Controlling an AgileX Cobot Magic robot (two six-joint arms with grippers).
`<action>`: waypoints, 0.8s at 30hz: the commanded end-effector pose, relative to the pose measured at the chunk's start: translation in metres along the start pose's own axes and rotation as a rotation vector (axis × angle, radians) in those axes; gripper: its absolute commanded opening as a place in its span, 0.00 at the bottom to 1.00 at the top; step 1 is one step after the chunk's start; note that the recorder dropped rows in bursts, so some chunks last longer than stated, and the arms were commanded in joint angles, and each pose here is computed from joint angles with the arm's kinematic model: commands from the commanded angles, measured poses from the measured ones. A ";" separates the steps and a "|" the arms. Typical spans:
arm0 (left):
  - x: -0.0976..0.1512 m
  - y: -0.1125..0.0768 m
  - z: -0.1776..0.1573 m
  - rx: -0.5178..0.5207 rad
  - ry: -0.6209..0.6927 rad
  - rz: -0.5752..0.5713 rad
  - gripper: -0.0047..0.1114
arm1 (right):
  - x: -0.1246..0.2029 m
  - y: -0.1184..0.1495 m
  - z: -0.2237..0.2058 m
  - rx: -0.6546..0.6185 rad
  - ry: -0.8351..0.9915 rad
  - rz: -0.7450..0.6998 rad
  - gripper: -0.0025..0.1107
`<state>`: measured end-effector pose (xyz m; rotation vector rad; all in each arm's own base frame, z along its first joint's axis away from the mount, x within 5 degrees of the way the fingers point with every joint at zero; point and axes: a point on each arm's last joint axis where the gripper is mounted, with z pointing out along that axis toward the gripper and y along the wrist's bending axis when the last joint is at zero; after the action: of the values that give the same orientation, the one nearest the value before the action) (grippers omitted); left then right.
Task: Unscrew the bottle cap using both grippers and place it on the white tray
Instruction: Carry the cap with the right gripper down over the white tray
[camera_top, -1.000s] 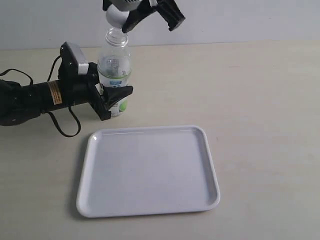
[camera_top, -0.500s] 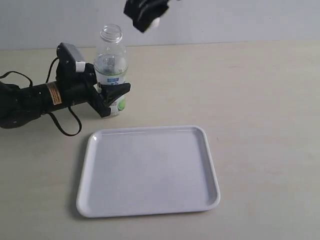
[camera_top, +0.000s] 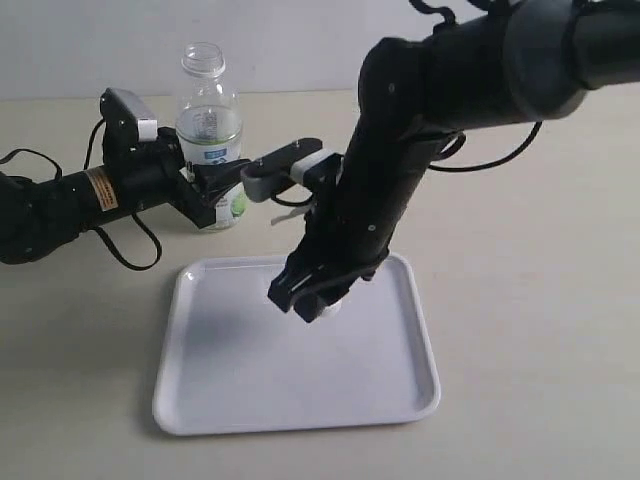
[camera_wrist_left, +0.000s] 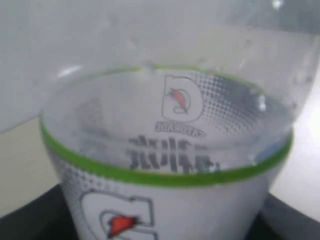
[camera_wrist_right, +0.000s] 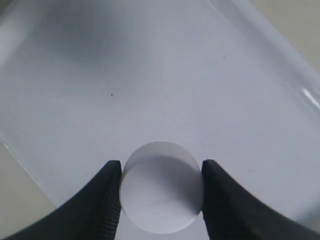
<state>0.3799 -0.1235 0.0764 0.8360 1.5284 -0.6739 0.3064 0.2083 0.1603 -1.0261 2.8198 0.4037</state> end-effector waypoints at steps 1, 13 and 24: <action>-0.003 0.000 -0.001 0.005 -0.039 -0.013 0.04 | 0.004 0.001 0.009 0.007 -0.043 0.016 0.02; -0.003 0.000 -0.001 0.007 -0.038 -0.014 0.04 | 0.008 -0.005 0.032 0.021 -0.025 0.032 0.02; -0.003 0.000 -0.001 0.003 -0.039 -0.012 0.04 | 0.007 -0.008 0.039 0.025 -0.023 0.031 0.17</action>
<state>0.3795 -0.1238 0.0765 0.8360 1.5290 -0.6830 0.3062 0.2085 0.1206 -0.9595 2.8256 0.3805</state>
